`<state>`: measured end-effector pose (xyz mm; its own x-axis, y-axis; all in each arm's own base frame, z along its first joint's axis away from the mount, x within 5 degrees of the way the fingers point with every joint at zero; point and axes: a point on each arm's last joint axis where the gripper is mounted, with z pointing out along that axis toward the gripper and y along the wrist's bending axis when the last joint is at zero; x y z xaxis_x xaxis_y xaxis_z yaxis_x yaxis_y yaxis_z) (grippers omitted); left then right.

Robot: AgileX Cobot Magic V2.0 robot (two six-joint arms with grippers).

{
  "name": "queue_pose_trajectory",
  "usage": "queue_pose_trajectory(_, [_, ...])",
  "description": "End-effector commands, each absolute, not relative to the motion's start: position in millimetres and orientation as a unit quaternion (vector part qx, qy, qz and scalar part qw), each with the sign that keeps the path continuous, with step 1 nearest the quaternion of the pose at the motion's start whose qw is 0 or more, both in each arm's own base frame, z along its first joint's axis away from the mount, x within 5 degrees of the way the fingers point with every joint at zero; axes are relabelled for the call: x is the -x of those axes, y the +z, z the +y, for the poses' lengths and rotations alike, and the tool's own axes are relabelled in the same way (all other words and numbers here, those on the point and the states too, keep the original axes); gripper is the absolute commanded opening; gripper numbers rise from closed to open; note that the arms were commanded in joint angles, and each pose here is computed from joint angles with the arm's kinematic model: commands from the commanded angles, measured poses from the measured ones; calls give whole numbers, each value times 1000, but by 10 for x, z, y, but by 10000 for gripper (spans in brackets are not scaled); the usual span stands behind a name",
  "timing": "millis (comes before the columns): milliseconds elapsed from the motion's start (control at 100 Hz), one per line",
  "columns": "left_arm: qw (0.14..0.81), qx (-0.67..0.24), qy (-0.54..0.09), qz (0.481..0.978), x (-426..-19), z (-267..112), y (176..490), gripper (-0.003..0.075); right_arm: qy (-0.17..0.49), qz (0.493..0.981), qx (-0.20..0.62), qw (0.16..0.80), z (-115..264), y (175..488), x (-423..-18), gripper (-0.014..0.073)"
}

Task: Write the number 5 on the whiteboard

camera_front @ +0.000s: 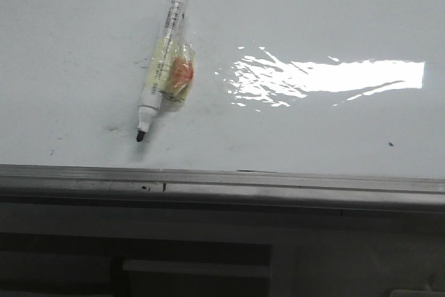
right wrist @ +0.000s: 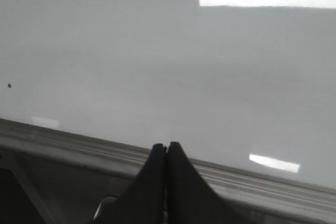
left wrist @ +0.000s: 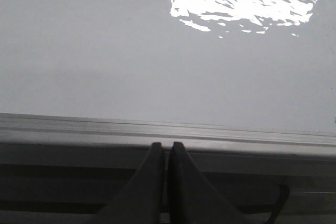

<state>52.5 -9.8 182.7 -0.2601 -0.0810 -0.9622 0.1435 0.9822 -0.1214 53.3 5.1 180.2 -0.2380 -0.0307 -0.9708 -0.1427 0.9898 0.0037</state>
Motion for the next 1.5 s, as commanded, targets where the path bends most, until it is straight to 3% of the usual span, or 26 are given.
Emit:
queue_pose_trajectory(0, [627,-12,-100,772,-526,-97,1805,-20,39,782,59,619,47,1750,-533,-43])
queue_pose_trajectory(990, [629,-12,-99,771,-526,-96,1809,-20,39,782,59,619,47,1750,-533,-43])
queue_pose_trajectory(1161, [631,-15,-96,770,-527,-94,1811,-20,37,761,69,644,57,1807,-543,-43])
queue_pose_trajectory(1491, [632,-20,-88,769,-528,-89,1813,-20,82,672,71,733,119,2040,-542,-43])
